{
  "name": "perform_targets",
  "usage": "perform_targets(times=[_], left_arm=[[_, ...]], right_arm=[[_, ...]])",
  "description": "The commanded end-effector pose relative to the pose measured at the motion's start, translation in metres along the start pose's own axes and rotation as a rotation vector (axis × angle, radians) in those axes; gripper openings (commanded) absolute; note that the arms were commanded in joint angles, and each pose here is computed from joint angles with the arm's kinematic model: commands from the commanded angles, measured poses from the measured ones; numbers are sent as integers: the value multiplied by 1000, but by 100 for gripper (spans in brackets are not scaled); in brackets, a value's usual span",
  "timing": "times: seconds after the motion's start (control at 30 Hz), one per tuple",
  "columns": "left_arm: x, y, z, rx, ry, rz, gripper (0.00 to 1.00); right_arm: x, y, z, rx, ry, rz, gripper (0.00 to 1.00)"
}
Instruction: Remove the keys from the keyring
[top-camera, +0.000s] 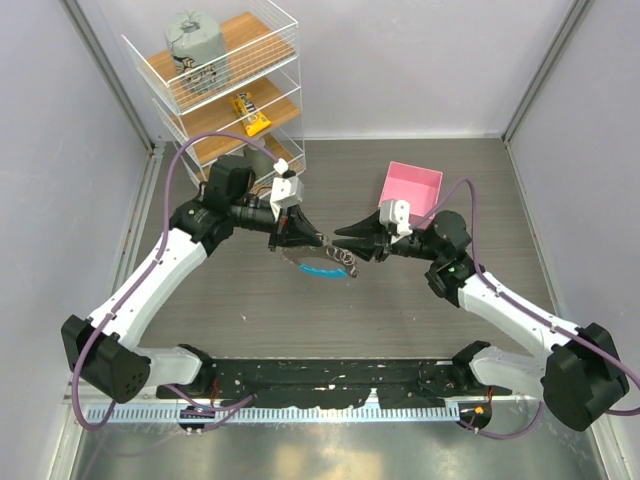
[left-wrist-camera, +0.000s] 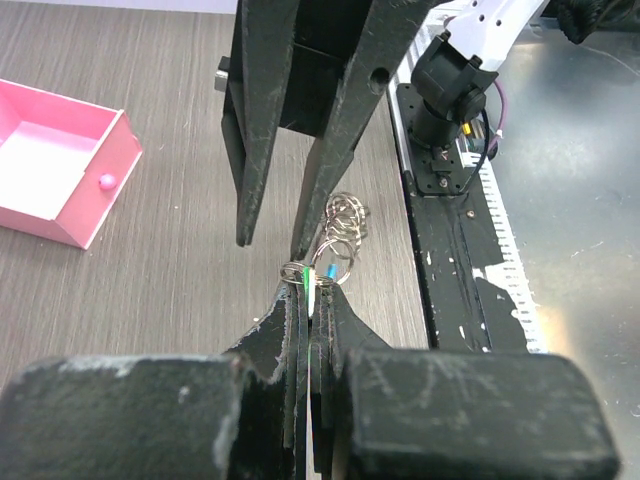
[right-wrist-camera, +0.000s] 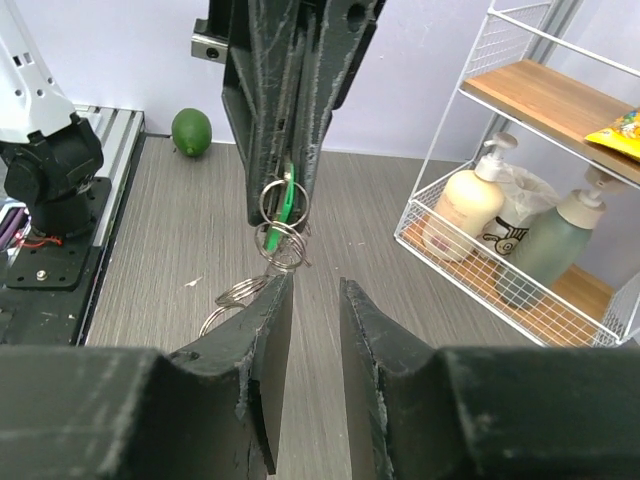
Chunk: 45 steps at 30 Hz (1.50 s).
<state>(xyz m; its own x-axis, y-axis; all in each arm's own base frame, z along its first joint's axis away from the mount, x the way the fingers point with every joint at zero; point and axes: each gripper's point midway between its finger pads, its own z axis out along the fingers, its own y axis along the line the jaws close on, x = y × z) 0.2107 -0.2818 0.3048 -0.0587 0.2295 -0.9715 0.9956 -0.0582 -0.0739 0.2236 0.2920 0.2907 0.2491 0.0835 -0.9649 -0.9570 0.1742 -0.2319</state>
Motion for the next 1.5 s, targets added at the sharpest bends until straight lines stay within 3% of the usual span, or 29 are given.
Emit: perform_targets(times=[0.0,0.4,1.03,1.27,1.37,1.47], left_arm=[[-21,-10,-5,28,-57,106,0],[-26,-17,-5,56,-72,119,0],[-26,-29,-1,132,-74,111,0],[-28,-29,-2,123,-74,125,0],[-27,-29,-2,115,-70,125,0],[-27,-28,-2,109,-67,125,0]], right_arm=[[-24,-5,-1,-2,-68,-24,31],[-28,10,8,-137,-101,25,31],[-35,16,9,-185,-142,44,31],[-34,20,10,-212,-140,54,18],[-34,22,10,-223,-138,54,6],[-33,24,10,-233,-135,57,5]])
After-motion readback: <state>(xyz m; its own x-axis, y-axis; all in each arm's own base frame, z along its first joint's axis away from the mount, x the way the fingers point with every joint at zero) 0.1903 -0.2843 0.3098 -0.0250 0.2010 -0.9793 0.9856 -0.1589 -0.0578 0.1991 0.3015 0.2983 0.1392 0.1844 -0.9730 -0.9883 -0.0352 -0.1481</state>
